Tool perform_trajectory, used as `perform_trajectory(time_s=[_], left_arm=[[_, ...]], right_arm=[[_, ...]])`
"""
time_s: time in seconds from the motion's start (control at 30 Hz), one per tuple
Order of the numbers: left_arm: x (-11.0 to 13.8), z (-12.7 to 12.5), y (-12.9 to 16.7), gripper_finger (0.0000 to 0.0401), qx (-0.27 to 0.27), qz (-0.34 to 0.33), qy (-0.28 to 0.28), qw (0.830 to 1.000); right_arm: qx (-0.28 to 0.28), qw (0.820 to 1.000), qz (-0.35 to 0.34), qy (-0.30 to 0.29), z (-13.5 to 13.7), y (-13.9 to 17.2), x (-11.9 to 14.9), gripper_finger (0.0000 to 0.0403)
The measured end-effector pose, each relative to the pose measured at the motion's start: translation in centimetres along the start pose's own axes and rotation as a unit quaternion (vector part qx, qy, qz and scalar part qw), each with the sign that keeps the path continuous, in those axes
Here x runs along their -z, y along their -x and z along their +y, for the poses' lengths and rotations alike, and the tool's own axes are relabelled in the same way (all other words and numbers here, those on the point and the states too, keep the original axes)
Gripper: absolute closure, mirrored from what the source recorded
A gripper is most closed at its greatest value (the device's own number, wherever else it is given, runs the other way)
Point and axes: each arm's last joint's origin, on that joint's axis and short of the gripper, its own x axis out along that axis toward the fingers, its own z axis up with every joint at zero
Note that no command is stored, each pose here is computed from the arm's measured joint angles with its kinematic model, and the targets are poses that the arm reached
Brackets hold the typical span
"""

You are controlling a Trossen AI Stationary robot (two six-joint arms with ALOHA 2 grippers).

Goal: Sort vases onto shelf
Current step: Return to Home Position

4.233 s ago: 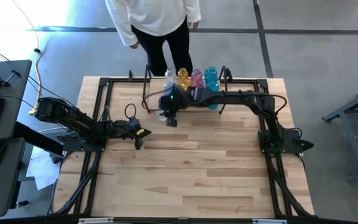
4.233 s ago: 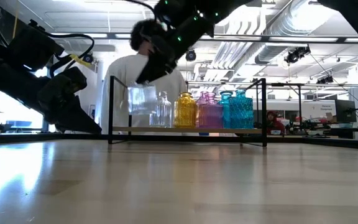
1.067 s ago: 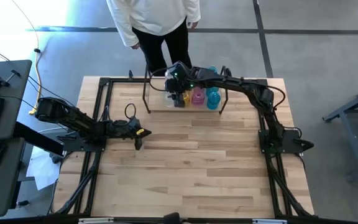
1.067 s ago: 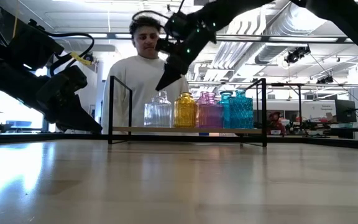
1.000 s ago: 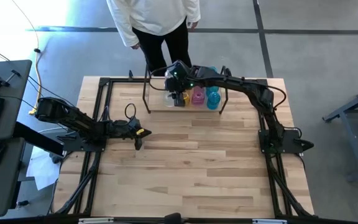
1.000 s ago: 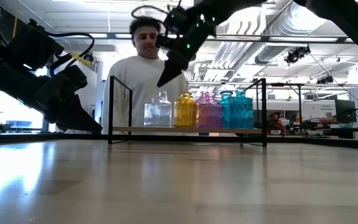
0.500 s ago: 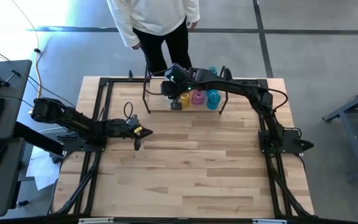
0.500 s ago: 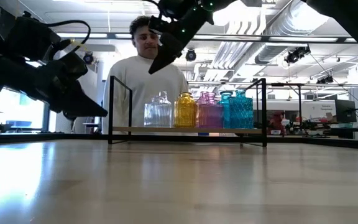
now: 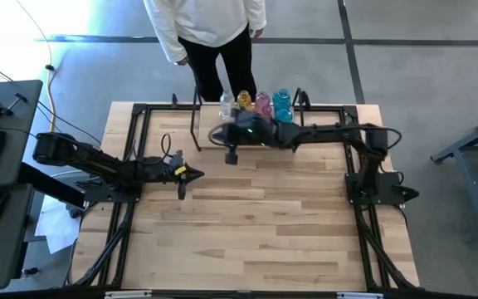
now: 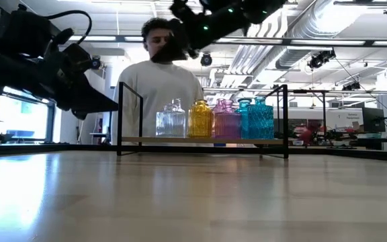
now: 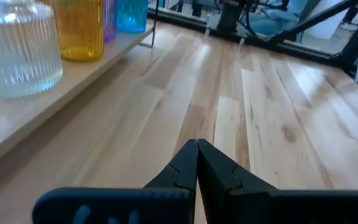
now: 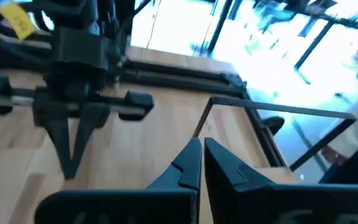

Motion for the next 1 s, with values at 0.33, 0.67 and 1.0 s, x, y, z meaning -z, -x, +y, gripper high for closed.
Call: perform_trajectory(time_s=[0.33,0.67,1.0], left_arm=[[-1.2,-0.2,0.5,0.0401,0.008,-0.044,-0.026,0.999],[-2.1,-0.3,1.0,0.0401,0.007,-0.080,-0.043,0.996],[-2.8,-0.2,1.5,0.0401,0.000,-0.111,-0.055,0.992]], right_arm=[[0.058,0.996,-0.056,-0.040,4.0,6.6,4.2,0.0403],[0.064,0.991,-0.079,-0.085,5.1,14.6,9.6,0.0403],[0.063,0.987,-0.113,-0.091,5.5,20.4,13.8,0.0403]])
